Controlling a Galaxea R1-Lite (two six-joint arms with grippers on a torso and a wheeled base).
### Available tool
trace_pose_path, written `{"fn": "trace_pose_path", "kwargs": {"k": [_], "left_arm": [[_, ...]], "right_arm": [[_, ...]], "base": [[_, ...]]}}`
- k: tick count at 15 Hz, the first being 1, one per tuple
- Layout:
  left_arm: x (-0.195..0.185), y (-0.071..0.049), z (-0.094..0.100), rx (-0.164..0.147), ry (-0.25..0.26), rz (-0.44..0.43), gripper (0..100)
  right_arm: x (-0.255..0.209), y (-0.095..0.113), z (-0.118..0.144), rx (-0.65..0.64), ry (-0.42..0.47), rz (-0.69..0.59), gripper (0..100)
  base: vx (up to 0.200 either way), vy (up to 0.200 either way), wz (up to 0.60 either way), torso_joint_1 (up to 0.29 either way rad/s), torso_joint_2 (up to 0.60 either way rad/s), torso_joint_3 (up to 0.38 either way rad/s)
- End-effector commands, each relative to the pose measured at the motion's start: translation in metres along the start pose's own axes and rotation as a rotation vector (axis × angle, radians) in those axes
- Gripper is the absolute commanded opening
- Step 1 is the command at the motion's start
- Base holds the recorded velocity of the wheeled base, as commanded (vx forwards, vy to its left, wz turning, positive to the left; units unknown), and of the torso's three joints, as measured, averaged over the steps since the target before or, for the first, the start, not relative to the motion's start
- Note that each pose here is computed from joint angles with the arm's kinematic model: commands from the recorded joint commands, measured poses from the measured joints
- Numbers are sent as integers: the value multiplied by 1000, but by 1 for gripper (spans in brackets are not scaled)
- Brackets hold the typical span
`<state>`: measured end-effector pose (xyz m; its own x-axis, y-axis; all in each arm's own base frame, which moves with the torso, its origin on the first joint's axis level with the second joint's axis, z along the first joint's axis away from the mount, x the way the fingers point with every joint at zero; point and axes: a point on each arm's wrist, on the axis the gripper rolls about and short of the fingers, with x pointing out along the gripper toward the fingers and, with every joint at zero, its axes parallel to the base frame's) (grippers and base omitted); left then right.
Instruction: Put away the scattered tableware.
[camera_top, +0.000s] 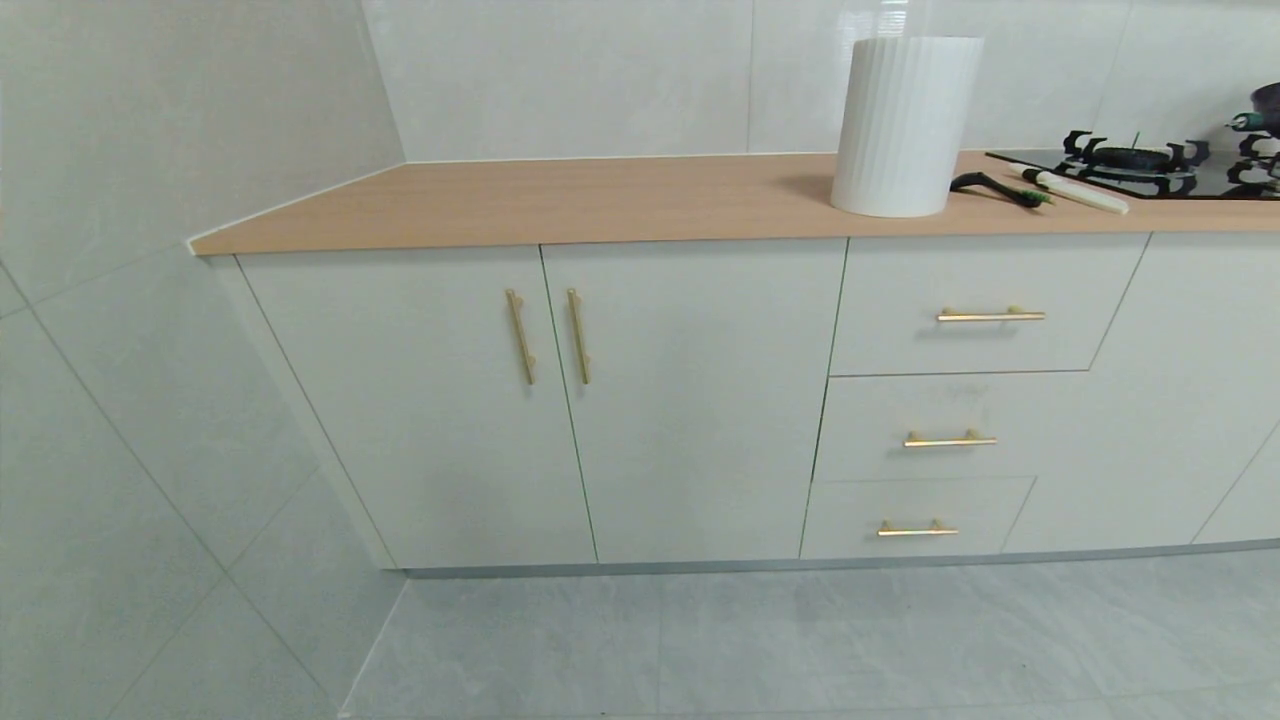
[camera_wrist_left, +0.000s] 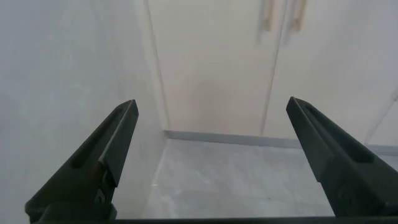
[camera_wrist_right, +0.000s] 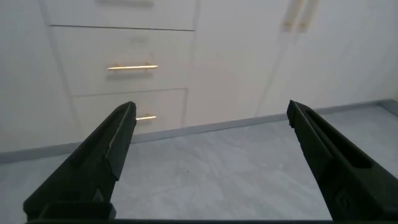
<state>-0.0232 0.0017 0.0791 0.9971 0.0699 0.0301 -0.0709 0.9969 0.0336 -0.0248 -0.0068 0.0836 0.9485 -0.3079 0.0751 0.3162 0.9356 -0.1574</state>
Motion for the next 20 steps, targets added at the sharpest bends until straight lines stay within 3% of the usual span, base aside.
{"fn": "trace_pose_path", "kwargs": {"k": [1,5,10,12,13,14,17,18,19,20], "left_arm": [[0,-1,-3,5,21,-48,100],[0,-2,-3,19,19,-69,100],[0,-2,-3,13,18,-68,100],[0,-2,-3,13,18,-65,100],[0,-2,-3,13,18,-65,100],[0,-2,-3,16,18,-65,100],[0,-2,-3,11,18,-65,100],[0,-2,-2,-3,17,-64,100],[0,-2,-2,-10,18,-63,100],[0,-2,-2,-13,18,-63,100]], "right_arm": [[1,0,-1,15,6,10,100],[3,4,0,102,30,149,100],[8,5,1,99,68,251,100],[5,6,-1,99,56,239,100],[0,6,-2,114,-2,270,100],[0,8,-2,98,-3,354,100],[0,8,-3,8,-18,313,100],[0,7,-3,133,9,291,100],[0,8,-8,184,73,275,100],[0,8,-7,186,65,275,100]], "base": [[0,0,0,0,0,0],[0,0,0,0,0,0],[0,0,0,0,0,0],[0,0,0,0,0,0],[0,0,0,0,0,0],[0,0,0,0,0,0],[0,0,0,0,0,0],[0,0,0,0,0,0],[0,0,0,0,0,0],[0,0,0,0,0,0]]}}
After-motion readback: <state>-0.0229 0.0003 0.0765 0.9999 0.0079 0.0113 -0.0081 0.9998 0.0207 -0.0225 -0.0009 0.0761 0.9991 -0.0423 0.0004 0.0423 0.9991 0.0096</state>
